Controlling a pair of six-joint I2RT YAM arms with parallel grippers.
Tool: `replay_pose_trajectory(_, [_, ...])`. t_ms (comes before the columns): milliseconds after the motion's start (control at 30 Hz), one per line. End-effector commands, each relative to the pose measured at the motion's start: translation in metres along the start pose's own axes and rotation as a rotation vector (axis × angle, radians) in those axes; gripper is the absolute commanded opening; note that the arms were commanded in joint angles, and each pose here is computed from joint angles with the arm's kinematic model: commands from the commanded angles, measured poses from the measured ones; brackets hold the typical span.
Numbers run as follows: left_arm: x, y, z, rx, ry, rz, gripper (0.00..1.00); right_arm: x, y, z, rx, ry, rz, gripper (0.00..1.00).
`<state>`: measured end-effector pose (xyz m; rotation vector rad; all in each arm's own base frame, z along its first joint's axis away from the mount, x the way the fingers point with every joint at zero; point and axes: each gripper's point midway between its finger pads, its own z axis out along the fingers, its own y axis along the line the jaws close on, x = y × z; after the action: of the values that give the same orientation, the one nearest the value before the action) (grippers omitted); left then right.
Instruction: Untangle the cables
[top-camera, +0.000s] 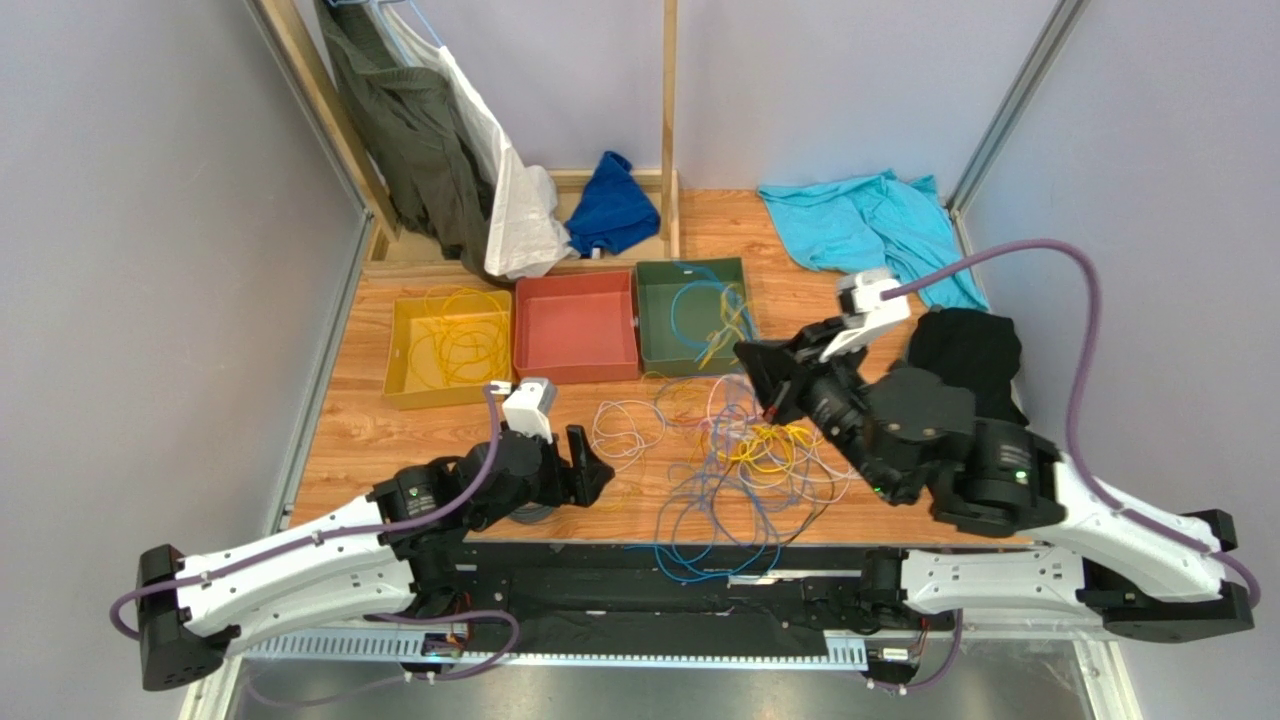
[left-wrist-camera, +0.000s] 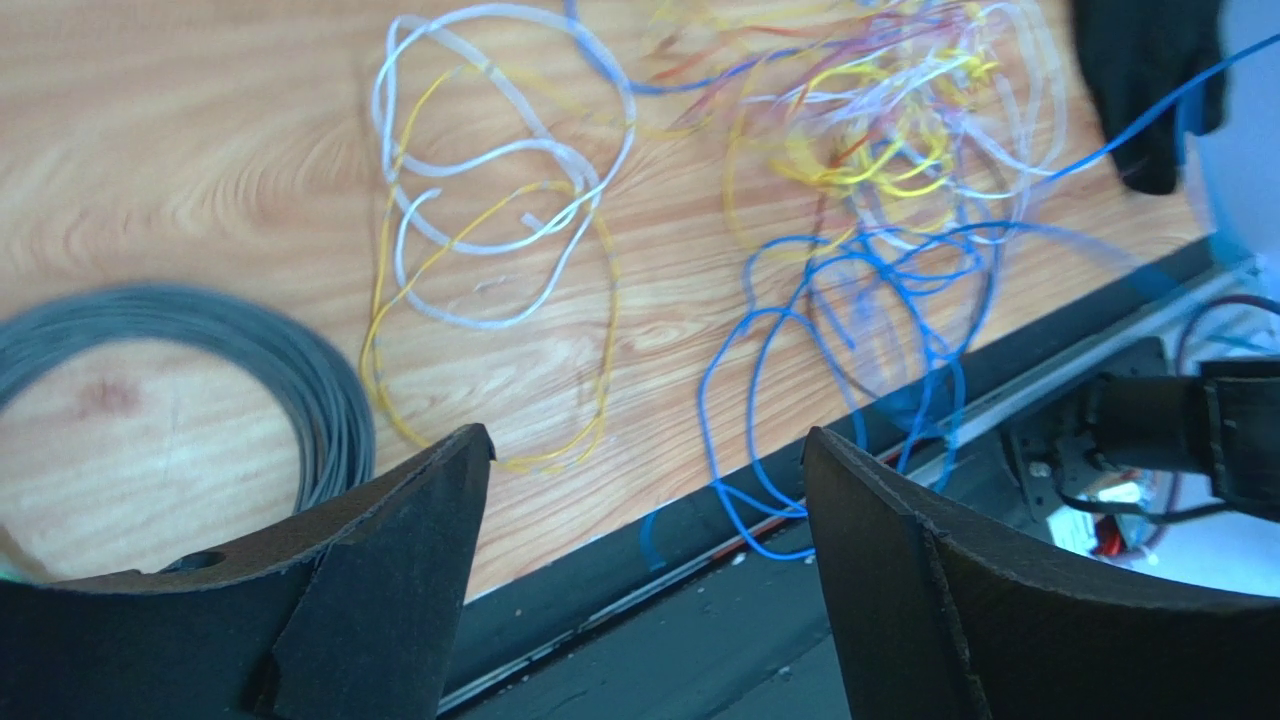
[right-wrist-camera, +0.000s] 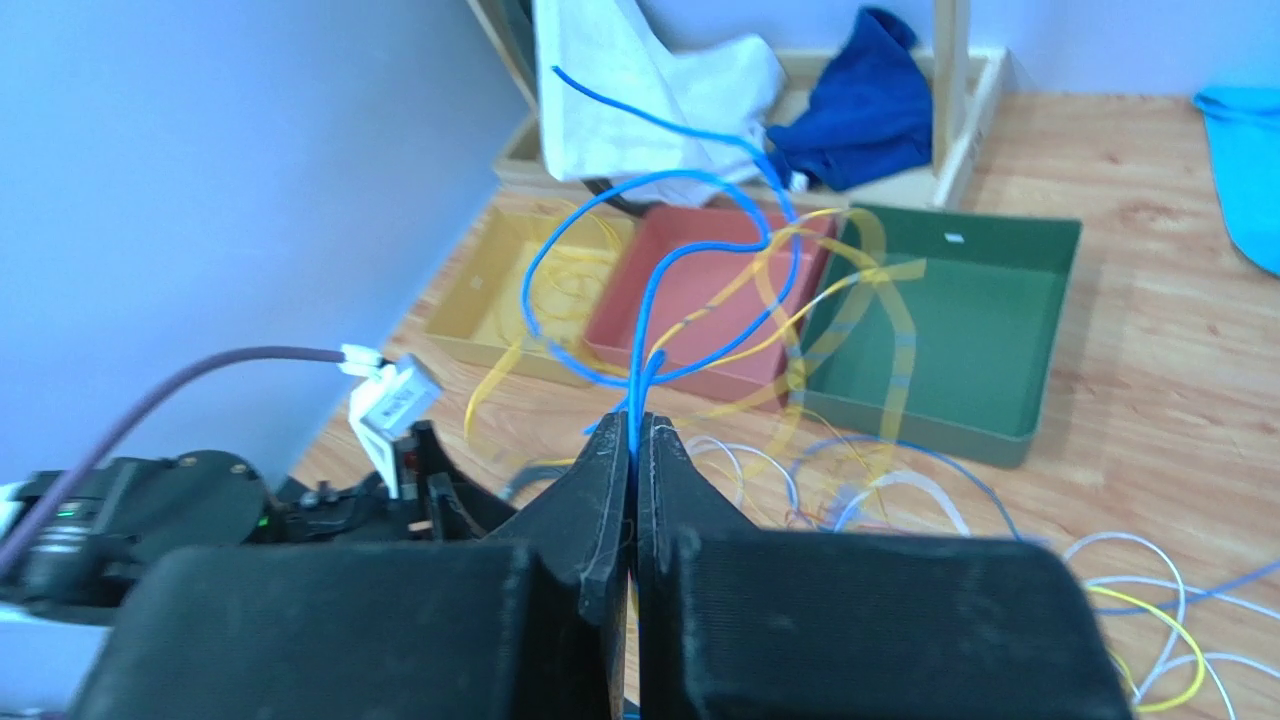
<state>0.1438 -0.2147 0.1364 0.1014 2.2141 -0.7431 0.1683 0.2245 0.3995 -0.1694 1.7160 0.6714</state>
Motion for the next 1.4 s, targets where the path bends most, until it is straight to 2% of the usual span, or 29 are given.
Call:
replay_pose_trajectory(0, [-0.050,-0.040,-0.021,0.145,-0.136,0.084,0.86,-0.003,-0.004,-0.012,-0.017,0.040,-0.090,0.00])
replay_pose_trajectory(267, [-0.117,-0.079,-0.084,0.355,-0.379,0.140,0.90,0.002,-0.009,-0.020,-0.038,0.054,-0.069,0.00])
replay_pose_trajectory(400, [-0.133,-0.116,-0.107,0.553,-0.470,0.167,0.94,0.008,-0.007,-0.019,-0.050,0.062,-0.053,0.00])
replay_pose_trajectory(500, [-0.119,-0.155,-0.101,0.723,-0.412,0.194,0.93,0.012,-0.001,-0.016,-0.065,0.064,-0.033,0.00])
replay_pose_trajectory(533, [-0.106,-0.166,-0.089,0.755,-0.355,0.216,0.91,0.013,0.002,-0.015,-0.072,0.065,-0.027,0.00])
replay_pose_trajectory(600, [-0.089,-0.187,-0.089,0.818,-0.346,0.279,0.91,0.016,0.005,-0.013,-0.077,0.073,-0.021,0.00])
replay_pose_trajectory(633, [-0.082,-0.192,-0.076,0.787,-0.342,0.304,0.92,0.018,0.007,-0.012,-0.084,0.080,-0.019,0.00])
replay_pose_trajectory(700, [-0.072,-0.213,-0.081,0.847,-0.371,0.350,0.92,0.020,0.010,-0.011,-0.091,0.086,-0.001,0.00])
replay_pose_trajectory(867, [-0.043,-0.239,-0.056,0.889,-0.352,0.403,0.92,0.024,0.021,-0.009,-0.116,0.109,0.038,0.00])
replay_pose_trajectory(1000, [-0.047,-0.250,-0.052,0.910,-0.441,0.371,0.93,0.024,0.026,-0.010,-0.130,0.119,0.075,0.00])
replay_pose_trajectory(1200, [-0.066,-0.239,-0.036,0.810,-0.571,0.318,0.93,0.024,0.031,-0.015,-0.163,0.123,0.158,0.00])
replay_pose_trajectory(1367, [-0.073,-0.244,-0.030,0.782,-0.602,0.330,0.93,0.024,0.032,-0.018,-0.181,0.123,0.186,0.00])
